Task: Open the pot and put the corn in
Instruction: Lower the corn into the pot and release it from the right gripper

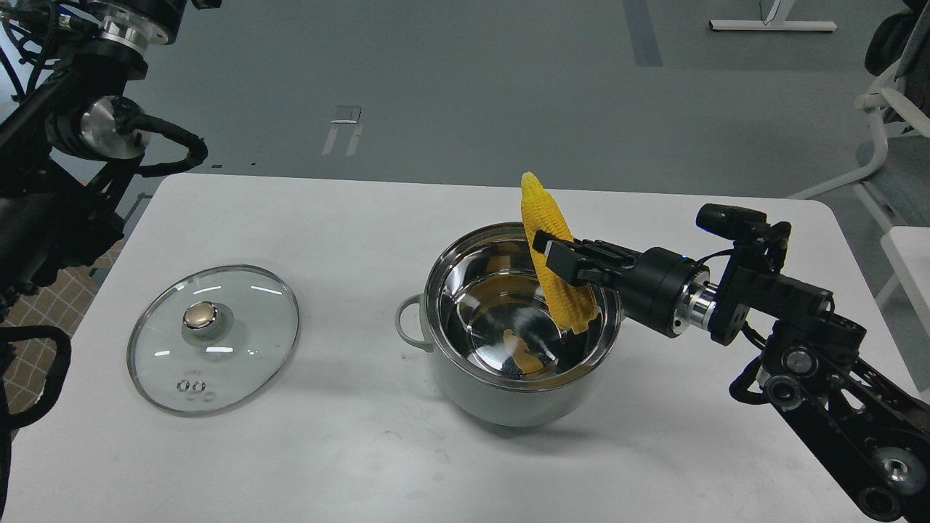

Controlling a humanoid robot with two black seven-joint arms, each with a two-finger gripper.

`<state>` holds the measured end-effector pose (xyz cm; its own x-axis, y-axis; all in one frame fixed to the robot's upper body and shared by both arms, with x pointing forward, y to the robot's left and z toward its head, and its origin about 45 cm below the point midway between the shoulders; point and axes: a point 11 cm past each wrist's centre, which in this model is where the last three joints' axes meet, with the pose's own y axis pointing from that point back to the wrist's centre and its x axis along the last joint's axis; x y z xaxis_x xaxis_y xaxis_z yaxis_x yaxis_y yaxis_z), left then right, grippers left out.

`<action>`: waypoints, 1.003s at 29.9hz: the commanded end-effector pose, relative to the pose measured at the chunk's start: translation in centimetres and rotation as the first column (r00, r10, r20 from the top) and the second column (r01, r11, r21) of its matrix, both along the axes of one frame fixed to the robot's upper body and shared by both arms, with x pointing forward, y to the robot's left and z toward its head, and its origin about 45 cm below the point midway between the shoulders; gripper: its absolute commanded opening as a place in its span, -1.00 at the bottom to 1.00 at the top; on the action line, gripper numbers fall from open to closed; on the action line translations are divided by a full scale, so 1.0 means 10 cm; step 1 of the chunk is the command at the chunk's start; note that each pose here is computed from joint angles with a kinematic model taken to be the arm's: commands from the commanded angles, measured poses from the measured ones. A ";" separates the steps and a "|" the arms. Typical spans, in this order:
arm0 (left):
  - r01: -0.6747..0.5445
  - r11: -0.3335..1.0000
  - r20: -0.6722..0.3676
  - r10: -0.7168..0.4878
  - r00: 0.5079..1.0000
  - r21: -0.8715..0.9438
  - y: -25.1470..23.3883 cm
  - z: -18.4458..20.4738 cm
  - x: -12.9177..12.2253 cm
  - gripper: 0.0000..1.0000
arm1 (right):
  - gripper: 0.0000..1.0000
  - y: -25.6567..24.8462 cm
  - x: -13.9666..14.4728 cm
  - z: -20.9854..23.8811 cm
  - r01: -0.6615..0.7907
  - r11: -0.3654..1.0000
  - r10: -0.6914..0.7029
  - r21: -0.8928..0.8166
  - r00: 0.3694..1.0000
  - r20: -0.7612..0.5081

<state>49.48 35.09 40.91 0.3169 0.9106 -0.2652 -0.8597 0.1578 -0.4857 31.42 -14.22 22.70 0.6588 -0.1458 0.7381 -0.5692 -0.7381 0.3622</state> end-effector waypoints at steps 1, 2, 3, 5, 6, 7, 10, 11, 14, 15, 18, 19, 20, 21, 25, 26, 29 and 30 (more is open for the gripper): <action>0.000 1.000 -0.002 0.000 1.000 -0.002 -0.01 -0.01 0.00 0.95 | 0.06 0.02 -0.04 -0.05 -0.016 1.000 0.016 -0.017 1.000 -0.010; 0.002 1.000 0.000 -0.002 1.000 -0.002 -0.02 0.00 0.01 0.95 | 0.53 0.04 -0.04 -0.04 -0.020 1.000 0.020 -0.010 1.000 -0.010; 0.004 1.000 0.002 -0.004 1.000 -0.003 -0.03 0.01 0.01 0.95 | 0.86 0.04 -0.04 -0.04 -0.020 1.000 0.020 -0.010 1.000 -0.010; 0.006 1.000 0.004 -0.006 1.000 -0.004 -0.04 0.02 0.01 0.95 | 0.97 0.05 -0.04 -0.03 -0.022 1.000 0.022 -0.005 1.000 -0.008; 0.006 1.000 0.004 -0.006 1.000 -0.004 -0.04 0.02 0.01 0.95 | 0.97 0.05 -0.04 -0.03 -0.022 1.000 0.022 -0.005 1.000 -0.008; 0.008 1.000 0.005 -0.008 1.000 -0.005 -0.05 0.02 0.01 0.95 | 0.97 0.05 -0.05 -0.02 -0.021 1.000 0.021 -0.005 1.000 -0.007; 0.006 1.000 0.008 -0.006 1.000 -0.003 -0.03 0.03 0.01 0.95 | 0.97 0.05 -0.05 -0.03 -0.022 1.000 0.022 -0.006 1.000 -0.009; 0.006 1.000 0.008 -0.006 1.000 -0.003 -0.03 0.03 0.01 0.95 | 0.97 0.05 -0.05 -0.03 -0.022 1.000 0.022 -0.007 1.000 -0.008; 0.007 1.000 0.012 -0.007 1.000 -0.003 -0.03 0.05 0.01 0.95 | 0.97 0.05 -0.03 -0.01 -0.024 1.000 0.024 -0.011 1.000 -0.001; 0.007 1.000 0.012 -0.007 1.000 -0.003 -0.03 0.05 0.01 0.95 | 0.97 0.05 -0.02 -0.01 -0.025 1.000 0.025 -0.014 1.000 0.000; 0.007 1.000 0.012 -0.007 1.000 -0.003 -0.03 0.05 0.01 0.95 | 0.97 0.05 -0.01 0.01 -0.026 1.000 0.026 -0.016 1.000 0.007; 0.009 1.000 0.012 -0.009 1.000 -0.003 -0.03 0.05 0.01 0.95 | 0.97 0.05 0.00 0.02 -0.024 1.000 0.024 -0.014 1.000 0.009; 0.009 1.000 0.012 -0.009 1.000 -0.003 -0.03 0.05 0.01 0.95 | 0.97 0.05 0.01 0.03 -0.022 1.000 0.022 -0.013 1.000 0.012; 0.009 1.000 0.012 -0.009 1.000 -0.003 -0.03 0.05 0.01 0.95 | 0.97 0.06 0.04 0.09 -0.017 1.000 0.017 0.002 1.000 0.025; 0.005 1.000 0.011 -0.005 1.000 -0.003 -0.02 0.05 0.01 0.95 | 0.97 -0.02 0.35 0.60 0.058 0.989 -0.075 0.134 0.989 0.124; 0.008 1.000 0.009 -0.008 1.000 -0.001 -0.02 0.04 0.01 0.95 | 0.99 0.00 0.39 0.69 0.070 0.982 -0.094 0.178 0.987 0.131; 0.018 1.000 -0.015 -0.018 1.000 0.009 0.00 -0.02 0.00 0.95 | 1.00 0.02 0.72 1.19 0.138 0.892 -0.210 0.430 0.970 0.124; 0.023 1.000 -0.023 -0.023 0.999 0.013 0.00 -0.04 -0.01 0.95 | 1.00 0.01 0.84 1.35 0.151 0.860 -0.236 0.487 0.964 0.118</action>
